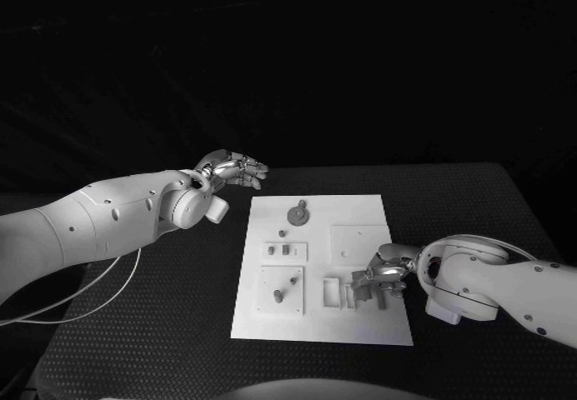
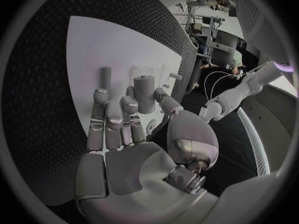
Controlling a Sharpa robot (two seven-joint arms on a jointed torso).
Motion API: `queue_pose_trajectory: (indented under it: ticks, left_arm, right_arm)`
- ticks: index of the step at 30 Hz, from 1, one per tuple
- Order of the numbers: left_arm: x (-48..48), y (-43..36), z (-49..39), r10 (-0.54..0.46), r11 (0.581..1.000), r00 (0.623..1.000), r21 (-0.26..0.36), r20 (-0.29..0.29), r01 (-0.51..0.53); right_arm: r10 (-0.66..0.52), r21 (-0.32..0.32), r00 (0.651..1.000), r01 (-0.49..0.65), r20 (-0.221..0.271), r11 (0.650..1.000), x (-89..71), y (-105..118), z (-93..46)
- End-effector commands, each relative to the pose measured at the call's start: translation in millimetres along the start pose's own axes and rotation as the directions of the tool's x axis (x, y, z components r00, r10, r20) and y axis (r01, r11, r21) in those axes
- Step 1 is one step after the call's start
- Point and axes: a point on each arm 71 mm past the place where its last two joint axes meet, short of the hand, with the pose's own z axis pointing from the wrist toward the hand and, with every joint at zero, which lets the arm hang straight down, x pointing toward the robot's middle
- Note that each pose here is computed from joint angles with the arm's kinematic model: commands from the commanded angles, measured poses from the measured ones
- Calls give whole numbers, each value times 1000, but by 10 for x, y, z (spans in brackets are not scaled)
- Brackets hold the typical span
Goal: Assemble the parts on the task board
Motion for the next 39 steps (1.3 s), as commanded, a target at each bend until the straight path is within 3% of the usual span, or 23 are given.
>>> queue_pose_trajectory:
  ticks: [1,8,19,39]
  left_arm:
    - [18,-16,2,-8,1000,1000,9,-10,8]
    - [31,-20,5,-8,1000,1000,10,-11,8]
    - [40,-22,9,-9,1000,1000,10,-12,9]
    - [40,-22,4,-9,1000,1000,9,-14,9]
  right_arm:
    - [43,-6,999,-43,-7,999,13,53,8]
    - [49,-22,997,-51,-56,998,61,219,99]
    - [33,-39,997,-36,-75,999,135,391,211]
    - [-12,-32,996,9,-92,999,199,379,250]
